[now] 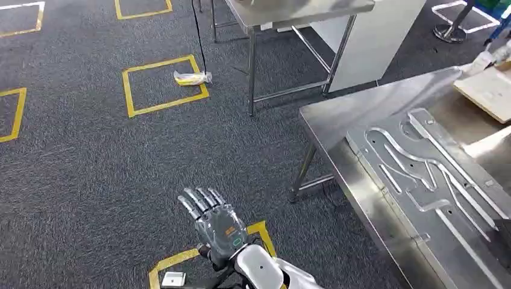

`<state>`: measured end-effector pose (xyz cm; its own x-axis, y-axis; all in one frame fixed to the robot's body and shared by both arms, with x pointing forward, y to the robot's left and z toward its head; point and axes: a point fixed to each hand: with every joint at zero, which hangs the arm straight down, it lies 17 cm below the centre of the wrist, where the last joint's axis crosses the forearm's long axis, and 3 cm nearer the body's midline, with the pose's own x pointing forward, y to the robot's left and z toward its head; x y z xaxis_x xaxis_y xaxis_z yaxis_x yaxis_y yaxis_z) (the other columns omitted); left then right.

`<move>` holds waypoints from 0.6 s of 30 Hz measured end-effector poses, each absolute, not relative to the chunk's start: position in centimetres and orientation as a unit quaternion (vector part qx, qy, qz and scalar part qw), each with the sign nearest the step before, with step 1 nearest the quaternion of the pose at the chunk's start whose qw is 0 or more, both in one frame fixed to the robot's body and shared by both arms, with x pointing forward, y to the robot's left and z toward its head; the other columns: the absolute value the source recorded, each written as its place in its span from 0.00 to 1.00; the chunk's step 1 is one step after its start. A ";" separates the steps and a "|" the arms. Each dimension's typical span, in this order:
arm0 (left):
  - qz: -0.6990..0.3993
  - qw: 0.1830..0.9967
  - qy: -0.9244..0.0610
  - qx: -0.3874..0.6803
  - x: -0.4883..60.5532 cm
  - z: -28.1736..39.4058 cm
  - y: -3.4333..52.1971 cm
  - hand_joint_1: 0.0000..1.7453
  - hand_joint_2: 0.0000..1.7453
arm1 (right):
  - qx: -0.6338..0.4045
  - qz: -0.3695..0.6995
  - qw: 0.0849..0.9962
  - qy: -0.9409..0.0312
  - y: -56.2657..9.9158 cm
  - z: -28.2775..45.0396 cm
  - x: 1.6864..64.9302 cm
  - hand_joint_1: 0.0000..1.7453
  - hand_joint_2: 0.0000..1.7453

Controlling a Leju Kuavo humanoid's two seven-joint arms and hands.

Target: Take the parts from the cabinet and place them on the table.

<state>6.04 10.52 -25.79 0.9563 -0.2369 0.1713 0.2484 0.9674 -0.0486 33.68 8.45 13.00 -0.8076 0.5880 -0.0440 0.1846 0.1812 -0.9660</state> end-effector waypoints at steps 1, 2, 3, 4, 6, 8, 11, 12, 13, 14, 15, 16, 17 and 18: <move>-0.123 0.988 -0.083 -0.035 6.2 -25.8 10.5 0.00 0.00 | -0.259 0.587 0.174 -0.747 8.3 12.8 33.7 0.00 1.00; -0.124 0.988 -0.083 -0.035 6.2 -25.8 10.5 0.00 0.00 | -0.259 0.590 0.175 -0.745 8.1 12.5 33.7 0.00 1.00; -0.124 0.988 -0.083 -0.035 6.1 -25.8 10.5 0.00 0.00 | -0.259 0.593 0.176 -0.742 7.9 12.2 33.7 0.00 1.00; -0.123 0.988 -0.083 -0.034 6.1 -25.8 10.6 0.00 0.00 | -0.259 0.595 0.177 -0.740 7.8 12.0 33.7 0.00 1.00; -0.124 0.988 -0.083 -0.035 6.1 -25.8 10.6 0.00 0.00 | -0.259 0.595 0.177 -0.740 7.8 12.0 33.7 0.00 1.00; -0.127 0.988 -0.083 -0.034 6.1 -25.8 10.5 0.00 0.00 | -0.259 0.596 0.177 -0.740 7.8 12.0 33.8 0.00 1.00; -0.127 0.988 -0.083 -0.035 6.1 -25.8 10.4 0.00 0.00 | -0.260 0.597 0.178 -0.738 7.5 11.8 33.8 0.00 1.00; -0.127 0.988 -0.083 -0.035 6.0 -25.8 10.4 0.00 0.00 | -0.260 0.597 0.178 -0.738 7.5 11.8 33.8 0.00 1.00; -0.128 0.988 -0.082 -0.035 5.9 -25.8 10.4 0.00 0.00 | -0.260 0.594 0.177 -0.740 7.7 12.1 33.8 0.00 1.00; -0.128 0.988 -0.081 -0.035 5.9 -25.8 10.5 0.00 0.00 | -0.260 0.593 0.177 -0.741 7.7 12.3 33.8 0.00 1.00; -0.129 0.988 -0.082 -0.035 5.9 -25.8 10.5 0.00 0.00 | -0.260 0.592 0.176 -0.742 7.8 12.4 33.8 0.00 1.00; -0.129 0.988 -0.083 -0.035 6.1 -25.8 10.5 0.00 0.00 | -0.260 0.592 0.176 -0.742 7.8 12.4 33.8 0.00 1.00; -0.131 0.987 -0.084 -0.034 6.2 -25.8 10.5 0.00 0.00 | -0.261 0.594 0.177 -0.740 7.6 12.2 33.8 0.00 1.00; -0.131 0.987 -0.084 -0.034 6.2 -25.8 10.5 0.00 0.00 | -0.261 0.595 0.179 -0.739 7.5 12.0 33.8 0.00 1.00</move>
<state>6.21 10.47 -25.75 0.9517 -0.2523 0.1750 0.2638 0.9635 -0.0454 33.78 7.50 11.99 -0.7996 0.5988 -0.0453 0.1723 0.1565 -0.9725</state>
